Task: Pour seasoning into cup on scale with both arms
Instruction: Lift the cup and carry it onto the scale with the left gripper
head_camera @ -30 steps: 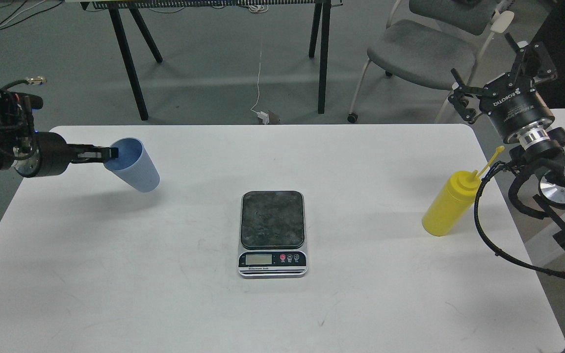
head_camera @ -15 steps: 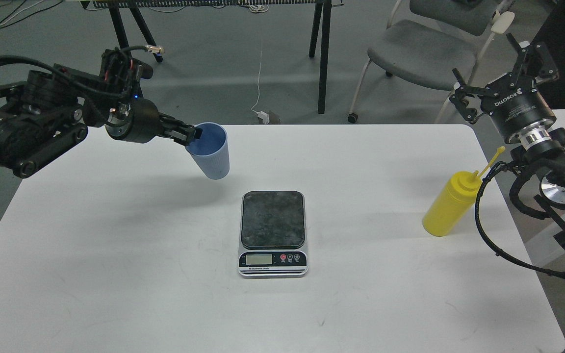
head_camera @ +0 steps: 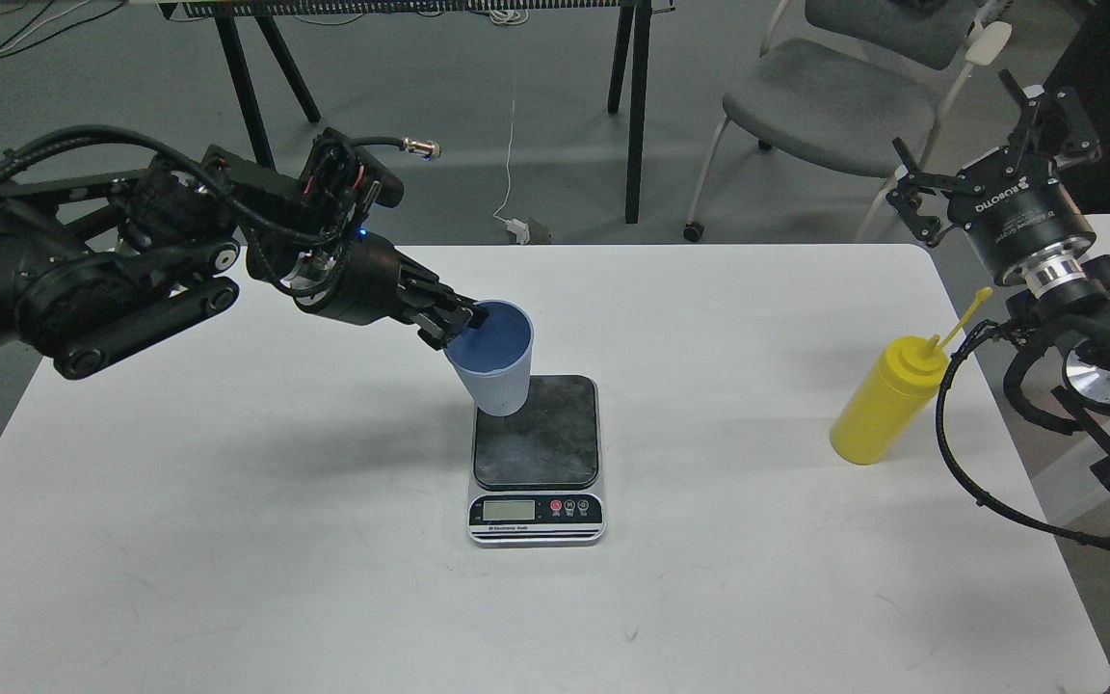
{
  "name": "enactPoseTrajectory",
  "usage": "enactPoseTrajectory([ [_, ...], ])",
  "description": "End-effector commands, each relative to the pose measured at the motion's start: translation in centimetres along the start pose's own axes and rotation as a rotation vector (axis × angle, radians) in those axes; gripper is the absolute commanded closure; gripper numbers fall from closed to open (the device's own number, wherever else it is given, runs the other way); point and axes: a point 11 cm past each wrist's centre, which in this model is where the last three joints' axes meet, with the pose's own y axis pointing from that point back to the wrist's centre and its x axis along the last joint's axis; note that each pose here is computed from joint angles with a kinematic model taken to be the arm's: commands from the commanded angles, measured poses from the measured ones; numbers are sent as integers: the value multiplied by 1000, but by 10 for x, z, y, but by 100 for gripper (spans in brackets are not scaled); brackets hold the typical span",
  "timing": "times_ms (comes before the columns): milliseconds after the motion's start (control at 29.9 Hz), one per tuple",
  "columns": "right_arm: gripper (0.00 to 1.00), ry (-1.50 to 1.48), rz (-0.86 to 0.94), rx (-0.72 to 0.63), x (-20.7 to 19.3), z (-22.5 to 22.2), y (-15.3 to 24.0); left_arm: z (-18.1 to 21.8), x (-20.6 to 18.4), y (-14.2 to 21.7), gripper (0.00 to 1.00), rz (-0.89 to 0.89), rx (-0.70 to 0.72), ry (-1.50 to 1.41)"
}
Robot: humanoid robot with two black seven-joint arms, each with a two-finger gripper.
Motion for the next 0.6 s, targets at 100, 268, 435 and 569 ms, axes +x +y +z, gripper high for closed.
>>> enactPoseTrajectory([
  [100, 0, 1, 17, -5, 6, 2, 6, 23, 8, -23, 100, -8, -60, -30],
  [268, 0, 3, 25, 0, 10, 1, 10, 20, -2, -41, 100, -29, -55, 5],
  [435, 0, 8, 32, 4, 13, -2, 12, 6, -8, -47, 99, -37, -17, 39],
  [569, 0, 7, 34, 2, 13, -1, 13, -1, -17, -52, 99, -49, -1, 72],
])
